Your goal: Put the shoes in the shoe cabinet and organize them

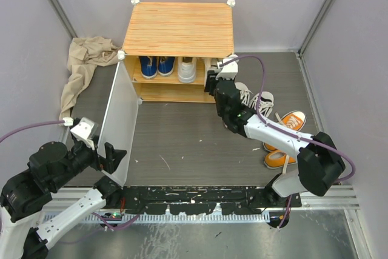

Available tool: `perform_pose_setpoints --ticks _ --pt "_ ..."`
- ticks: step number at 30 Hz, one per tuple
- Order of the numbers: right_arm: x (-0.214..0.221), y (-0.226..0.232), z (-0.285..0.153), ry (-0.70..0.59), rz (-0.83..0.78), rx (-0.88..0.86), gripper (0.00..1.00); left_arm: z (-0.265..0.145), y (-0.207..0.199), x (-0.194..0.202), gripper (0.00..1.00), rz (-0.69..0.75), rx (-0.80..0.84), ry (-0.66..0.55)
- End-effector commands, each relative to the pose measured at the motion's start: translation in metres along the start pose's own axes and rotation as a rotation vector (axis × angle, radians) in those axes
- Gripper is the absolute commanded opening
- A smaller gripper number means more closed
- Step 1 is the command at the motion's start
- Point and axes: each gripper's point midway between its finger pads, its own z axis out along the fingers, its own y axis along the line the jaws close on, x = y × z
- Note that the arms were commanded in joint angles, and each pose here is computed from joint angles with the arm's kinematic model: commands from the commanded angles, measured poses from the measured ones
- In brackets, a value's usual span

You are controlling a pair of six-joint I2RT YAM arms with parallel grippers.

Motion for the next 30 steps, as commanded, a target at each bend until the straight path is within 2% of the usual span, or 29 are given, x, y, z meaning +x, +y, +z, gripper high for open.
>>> perform_pose_setpoints --ticks 1,7,15,21,22,24,27,30 --pt "-0.085 0.0 -0.001 -0.21 0.151 0.016 0.01 0.008 -0.001 -0.014 0.98 0.003 -0.009 -0.035" --pt "-0.057 0.001 0.017 -0.186 0.1 0.04 0.01 0.009 -0.001 -0.012 0.98 0.001 -0.007 -0.031" --pt "-0.044 0.005 0.035 -0.193 0.055 0.067 0.01 0.006 0.001 -0.013 0.98 0.0 -0.017 -0.03" --pt "-0.022 0.0 0.035 -0.16 0.041 0.083 0.04 0.006 0.002 -0.011 0.98 -0.001 -0.024 -0.026" --pt "-0.018 -0.002 0.034 -0.146 0.036 0.089 0.11 0.005 0.002 -0.011 0.98 0.0 -0.024 -0.025" --pt "-0.012 -0.004 0.028 -0.13 0.049 0.084 0.34 0.006 0.003 -0.011 0.98 0.001 -0.026 -0.023" --pt "-0.01 -0.01 0.012 -0.112 0.073 0.069 0.62 0.006 0.003 -0.011 0.98 0.001 -0.026 -0.027" --pt "-0.022 -0.013 -0.002 -0.082 0.077 0.046 0.81 0.006 0.003 -0.01 0.98 0.0 -0.024 -0.031"
